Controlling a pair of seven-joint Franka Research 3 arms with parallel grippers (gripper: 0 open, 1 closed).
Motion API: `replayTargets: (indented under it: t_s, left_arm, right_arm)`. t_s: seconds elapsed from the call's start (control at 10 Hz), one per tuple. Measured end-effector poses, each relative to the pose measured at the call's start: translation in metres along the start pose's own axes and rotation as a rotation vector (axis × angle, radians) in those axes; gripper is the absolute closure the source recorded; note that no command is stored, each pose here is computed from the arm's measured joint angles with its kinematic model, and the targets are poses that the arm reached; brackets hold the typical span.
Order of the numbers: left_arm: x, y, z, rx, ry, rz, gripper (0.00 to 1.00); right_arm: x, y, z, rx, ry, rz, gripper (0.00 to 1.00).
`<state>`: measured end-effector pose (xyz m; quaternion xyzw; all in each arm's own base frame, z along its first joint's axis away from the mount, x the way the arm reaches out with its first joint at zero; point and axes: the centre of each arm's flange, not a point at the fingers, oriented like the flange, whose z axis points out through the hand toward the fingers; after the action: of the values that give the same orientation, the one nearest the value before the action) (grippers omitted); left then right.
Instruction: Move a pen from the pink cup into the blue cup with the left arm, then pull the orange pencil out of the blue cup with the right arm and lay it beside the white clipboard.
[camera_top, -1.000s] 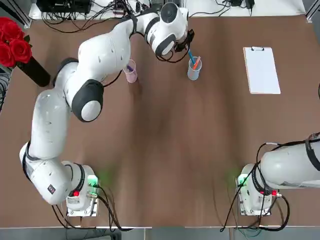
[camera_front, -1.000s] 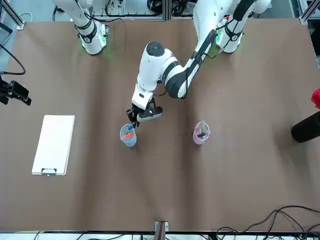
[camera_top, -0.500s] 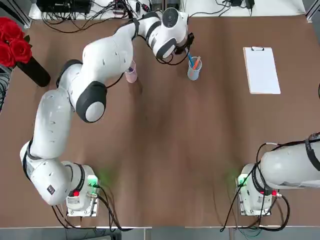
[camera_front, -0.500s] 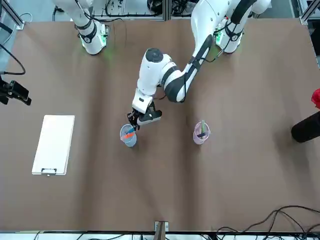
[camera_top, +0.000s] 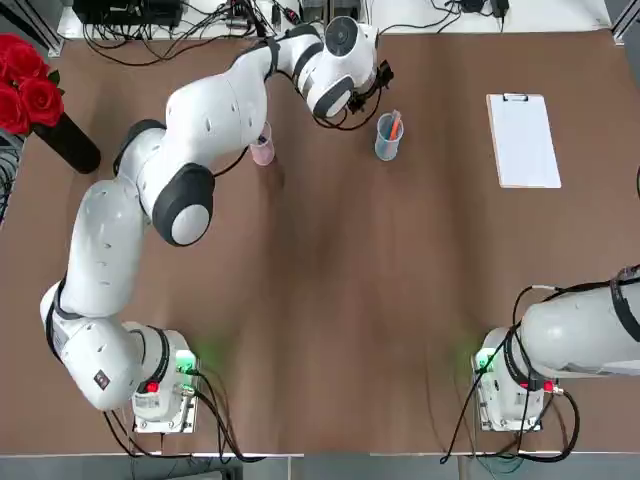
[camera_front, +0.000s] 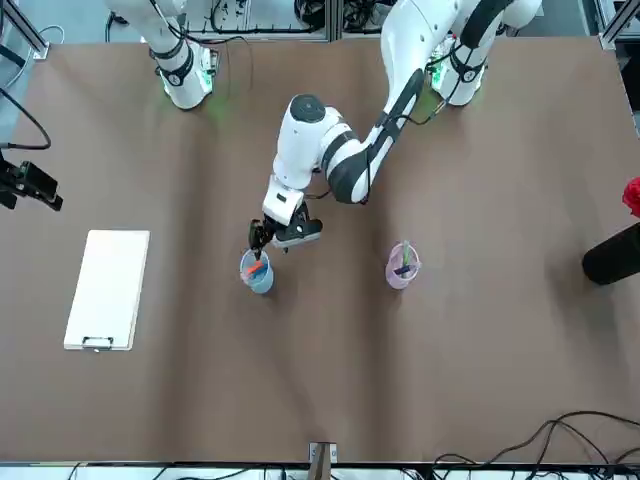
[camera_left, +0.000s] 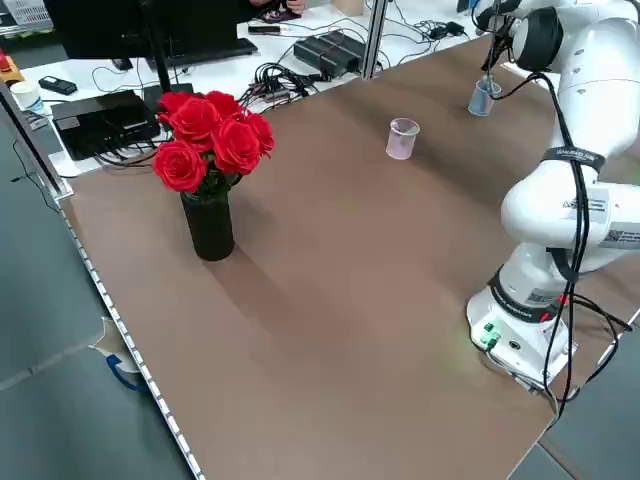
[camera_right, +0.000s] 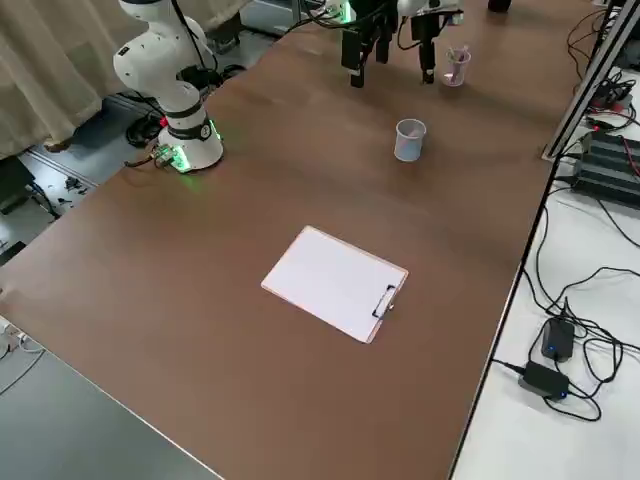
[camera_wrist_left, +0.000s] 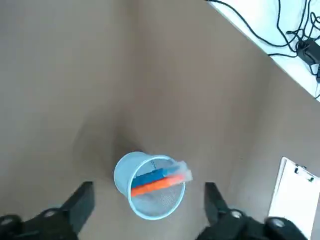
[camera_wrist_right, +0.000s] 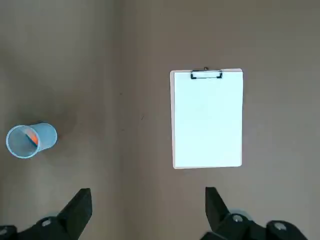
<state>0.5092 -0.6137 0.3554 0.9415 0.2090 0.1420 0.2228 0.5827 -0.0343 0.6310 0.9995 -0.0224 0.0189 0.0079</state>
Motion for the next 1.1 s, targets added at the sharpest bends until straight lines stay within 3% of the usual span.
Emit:
replayTargets:
  t_s: [0.3,0.6,0.9,1.1]
  left_arm:
    - [0.021,0.01,-0.025,0.001,0.028,-0.012,0.0]
    - [0.097,-0.012,-0.071,0.172,0.042,0.042,0.0]
    - [0.182,-0.053,-0.129,0.27,-0.102,0.134,0.0]
    - [0.238,-0.091,-0.166,0.33,-0.168,0.197,0.0]
  right_arm:
    - [0.0,0.005,0.0,-0.002,0.001,0.009,0.0]
    - [0.001,0.003,0.002,0.027,-0.003,0.01,0.0]
    - [0.025,-0.027,0.062,0.284,-0.097,0.022,0.0]
    - [0.046,-0.062,0.129,0.341,-0.188,-0.014,0.0]
